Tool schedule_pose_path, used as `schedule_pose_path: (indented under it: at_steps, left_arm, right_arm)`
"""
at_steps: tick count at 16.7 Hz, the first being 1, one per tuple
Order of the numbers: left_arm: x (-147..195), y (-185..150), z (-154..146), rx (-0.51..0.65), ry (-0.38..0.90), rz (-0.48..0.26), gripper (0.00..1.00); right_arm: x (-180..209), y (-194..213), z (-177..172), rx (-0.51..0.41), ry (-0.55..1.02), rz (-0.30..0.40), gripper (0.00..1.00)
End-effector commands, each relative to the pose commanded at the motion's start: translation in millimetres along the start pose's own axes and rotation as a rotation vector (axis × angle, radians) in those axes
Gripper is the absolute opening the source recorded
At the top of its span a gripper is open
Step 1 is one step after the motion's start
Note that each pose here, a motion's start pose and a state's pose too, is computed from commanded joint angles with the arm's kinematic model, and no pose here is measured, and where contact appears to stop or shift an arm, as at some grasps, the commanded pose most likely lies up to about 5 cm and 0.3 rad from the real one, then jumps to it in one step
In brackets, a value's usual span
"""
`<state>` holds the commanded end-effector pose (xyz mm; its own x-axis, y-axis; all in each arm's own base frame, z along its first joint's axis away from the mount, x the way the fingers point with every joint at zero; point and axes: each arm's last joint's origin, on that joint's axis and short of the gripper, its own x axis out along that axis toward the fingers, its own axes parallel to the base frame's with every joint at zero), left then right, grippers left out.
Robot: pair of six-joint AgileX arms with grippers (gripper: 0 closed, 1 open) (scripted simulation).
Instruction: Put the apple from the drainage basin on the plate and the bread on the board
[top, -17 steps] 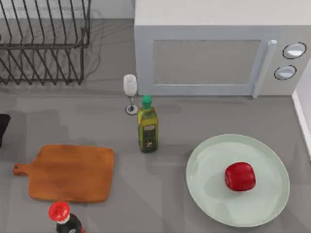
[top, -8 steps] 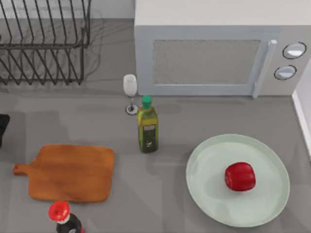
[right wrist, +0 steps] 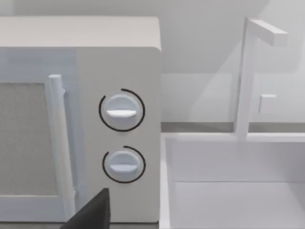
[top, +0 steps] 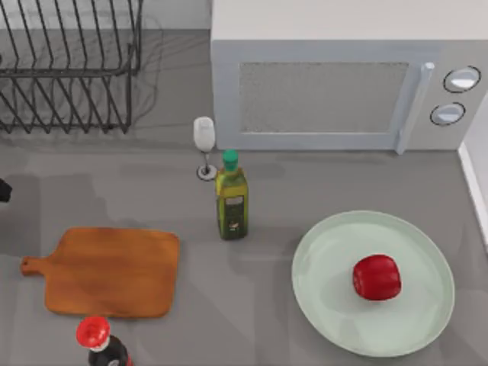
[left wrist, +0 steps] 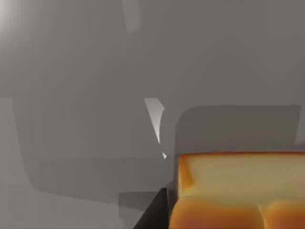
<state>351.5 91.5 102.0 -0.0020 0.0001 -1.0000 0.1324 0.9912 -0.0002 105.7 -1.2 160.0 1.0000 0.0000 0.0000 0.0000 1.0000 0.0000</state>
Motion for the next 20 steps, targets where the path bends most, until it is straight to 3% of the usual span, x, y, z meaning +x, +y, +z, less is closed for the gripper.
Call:
schedule_pose_path:
  at_steps: [2,9,14,20]
  left_arm:
    - [0,0,0,0.000,0.000,0.000,0.00]
    - [0,0,0,0.000,0.000,0.000,0.00]
    - [-34,2,6,-0.001,-0.041,0.007,0.00]
    - [-90,0,2,0.000,-0.001,-0.010,0.00]
  right_arm:
    - [0,0,0,0.000,0.000,0.000,1.00]
    - [0,0,0,0.000,0.000,0.000,1.00]
    - [0,0,0,0.000,0.000,0.000,1.00]
    - [0,0,0,0.000,0.000,0.000,1.00]
